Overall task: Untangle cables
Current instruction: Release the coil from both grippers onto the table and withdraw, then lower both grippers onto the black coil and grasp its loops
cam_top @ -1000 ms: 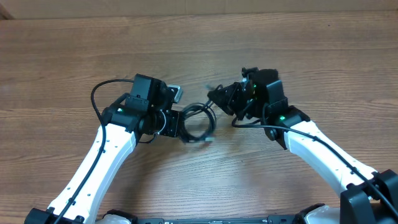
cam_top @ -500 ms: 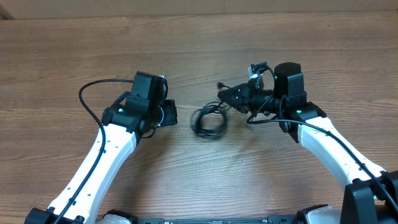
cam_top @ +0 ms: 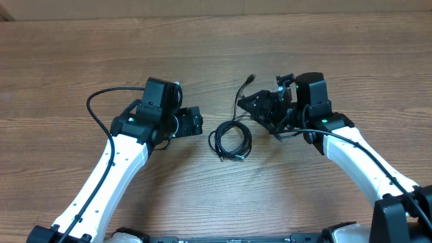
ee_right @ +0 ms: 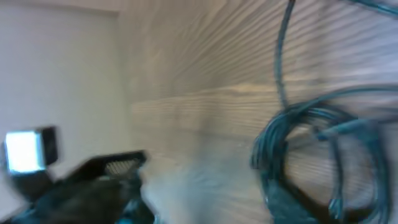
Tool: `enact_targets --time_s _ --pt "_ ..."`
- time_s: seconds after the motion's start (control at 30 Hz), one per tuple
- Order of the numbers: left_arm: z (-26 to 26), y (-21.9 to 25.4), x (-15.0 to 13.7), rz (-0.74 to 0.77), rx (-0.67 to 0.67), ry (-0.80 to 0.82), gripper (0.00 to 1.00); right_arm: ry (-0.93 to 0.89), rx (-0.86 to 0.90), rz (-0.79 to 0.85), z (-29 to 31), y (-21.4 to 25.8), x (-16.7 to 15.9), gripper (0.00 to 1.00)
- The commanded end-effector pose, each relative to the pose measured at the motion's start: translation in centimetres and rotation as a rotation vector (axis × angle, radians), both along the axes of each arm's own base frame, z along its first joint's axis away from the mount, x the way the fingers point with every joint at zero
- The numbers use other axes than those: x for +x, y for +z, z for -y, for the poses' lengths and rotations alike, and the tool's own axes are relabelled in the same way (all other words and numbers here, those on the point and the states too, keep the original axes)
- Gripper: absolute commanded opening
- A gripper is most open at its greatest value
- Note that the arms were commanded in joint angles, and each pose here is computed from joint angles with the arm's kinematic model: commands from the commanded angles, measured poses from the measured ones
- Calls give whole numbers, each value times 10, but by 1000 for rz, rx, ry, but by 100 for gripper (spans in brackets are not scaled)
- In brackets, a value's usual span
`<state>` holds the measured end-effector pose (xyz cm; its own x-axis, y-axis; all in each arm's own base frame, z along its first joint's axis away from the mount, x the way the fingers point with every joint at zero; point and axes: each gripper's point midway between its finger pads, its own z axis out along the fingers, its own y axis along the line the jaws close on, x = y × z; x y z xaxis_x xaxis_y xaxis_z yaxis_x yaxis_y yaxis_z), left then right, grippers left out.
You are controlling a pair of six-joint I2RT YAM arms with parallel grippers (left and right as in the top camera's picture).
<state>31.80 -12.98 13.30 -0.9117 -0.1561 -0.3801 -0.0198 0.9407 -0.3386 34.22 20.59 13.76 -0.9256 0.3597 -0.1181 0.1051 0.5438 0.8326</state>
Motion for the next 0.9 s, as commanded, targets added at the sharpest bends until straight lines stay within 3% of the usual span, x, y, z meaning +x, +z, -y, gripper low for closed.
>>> enact_targets --time_s 0.0,0.17,0.3,0.43,0.67,0.87 --pt "2 6 2 11 -15 -3 90 -120 -235 63 34 -21 19 99" --pt "2 5 0 3 -19 -7 87 -219 -415 -30 68 -48 9 100" --pt "3 5 0 -9 -32 20 77 -245 -497 -89 83 -61 -2 100" --pt "6 5 -2 -29 -58 66 76 -270 -561 -127 95 -68 -9 100" --pt "23 -6 -8 -86 -80 89 73 -270 -577 -142 97 -70 -13 100" --pt "52 -42 -12 -157 -46 18 68 -268 -580 -148 98 -71 -14 100"
